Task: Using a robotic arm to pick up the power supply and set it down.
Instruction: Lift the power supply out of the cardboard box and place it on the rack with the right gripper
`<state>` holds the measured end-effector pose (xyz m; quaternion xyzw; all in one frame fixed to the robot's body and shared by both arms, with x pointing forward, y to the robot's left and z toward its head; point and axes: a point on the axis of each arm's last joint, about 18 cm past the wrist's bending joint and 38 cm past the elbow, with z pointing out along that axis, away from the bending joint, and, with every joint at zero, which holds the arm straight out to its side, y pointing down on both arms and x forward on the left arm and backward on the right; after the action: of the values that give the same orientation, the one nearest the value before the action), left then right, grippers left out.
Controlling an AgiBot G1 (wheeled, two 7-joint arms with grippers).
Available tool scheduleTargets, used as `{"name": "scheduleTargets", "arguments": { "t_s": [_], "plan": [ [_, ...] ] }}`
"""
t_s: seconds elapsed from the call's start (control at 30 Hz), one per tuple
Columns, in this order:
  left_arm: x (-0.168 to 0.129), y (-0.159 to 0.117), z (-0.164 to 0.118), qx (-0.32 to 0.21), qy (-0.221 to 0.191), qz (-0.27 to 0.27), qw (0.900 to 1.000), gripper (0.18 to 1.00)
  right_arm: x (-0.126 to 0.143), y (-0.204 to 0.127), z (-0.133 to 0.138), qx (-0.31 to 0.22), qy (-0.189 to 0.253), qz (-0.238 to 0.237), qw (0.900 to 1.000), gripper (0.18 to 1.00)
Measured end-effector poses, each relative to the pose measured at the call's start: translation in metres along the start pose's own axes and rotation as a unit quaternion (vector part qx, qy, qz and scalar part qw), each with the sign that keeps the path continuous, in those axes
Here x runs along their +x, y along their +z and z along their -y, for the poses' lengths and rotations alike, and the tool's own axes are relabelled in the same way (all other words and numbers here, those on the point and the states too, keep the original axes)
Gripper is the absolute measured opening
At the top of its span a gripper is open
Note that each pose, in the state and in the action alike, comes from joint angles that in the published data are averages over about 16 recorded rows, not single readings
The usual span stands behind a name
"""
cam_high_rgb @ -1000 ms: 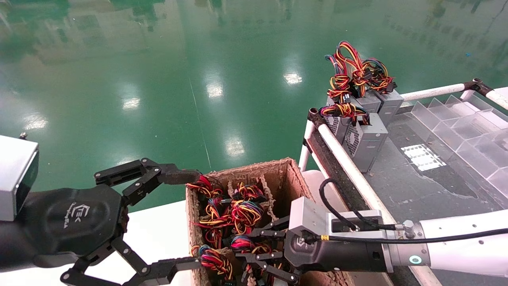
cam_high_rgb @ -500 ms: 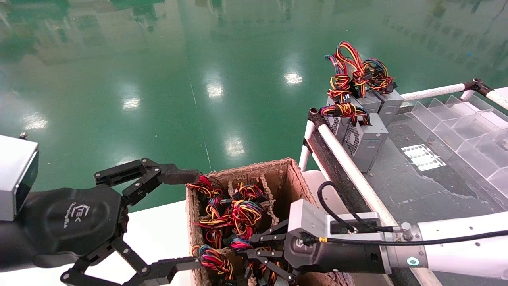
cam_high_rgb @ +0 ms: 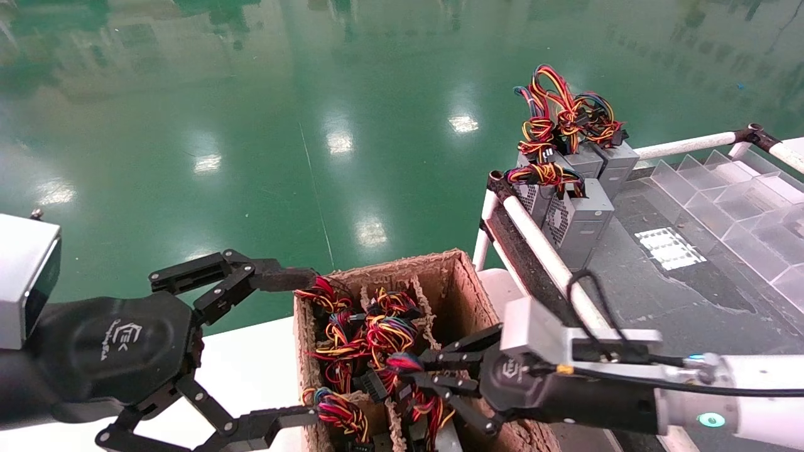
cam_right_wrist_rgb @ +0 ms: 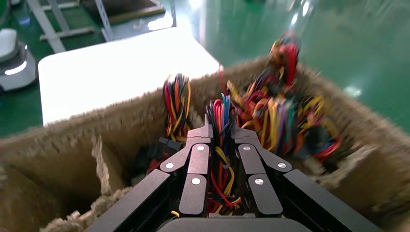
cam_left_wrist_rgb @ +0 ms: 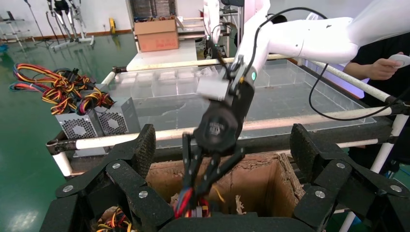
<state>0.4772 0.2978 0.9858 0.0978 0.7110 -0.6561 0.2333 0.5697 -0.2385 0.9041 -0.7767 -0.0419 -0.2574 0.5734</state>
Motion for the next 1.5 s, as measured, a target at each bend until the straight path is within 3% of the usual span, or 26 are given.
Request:
{"name": "scheduleTargets", "arguments": {
  "t_s": [0.57,1.17,1.5],
  "plan": [
    [0.0,0.0,0.0,0.0,0.0,0.0,1.0,1.001,0.016,-0.067,0.063,0.093,-0.012,-0.055,0.994,0.242],
    [0.0,0.0,0.0,0.0,0.0,0.0,1.0,1.001,0.054,-0.148,0.153,0.179,-0.073,-0.125,0.973,0.242],
    [0.0,0.0,0.0,0.0,0.0,0.0,1.0,1.001,0.07,-0.2,0.163,0.172,-0.099,-0.192,0.961,0.242]
  ]
}}
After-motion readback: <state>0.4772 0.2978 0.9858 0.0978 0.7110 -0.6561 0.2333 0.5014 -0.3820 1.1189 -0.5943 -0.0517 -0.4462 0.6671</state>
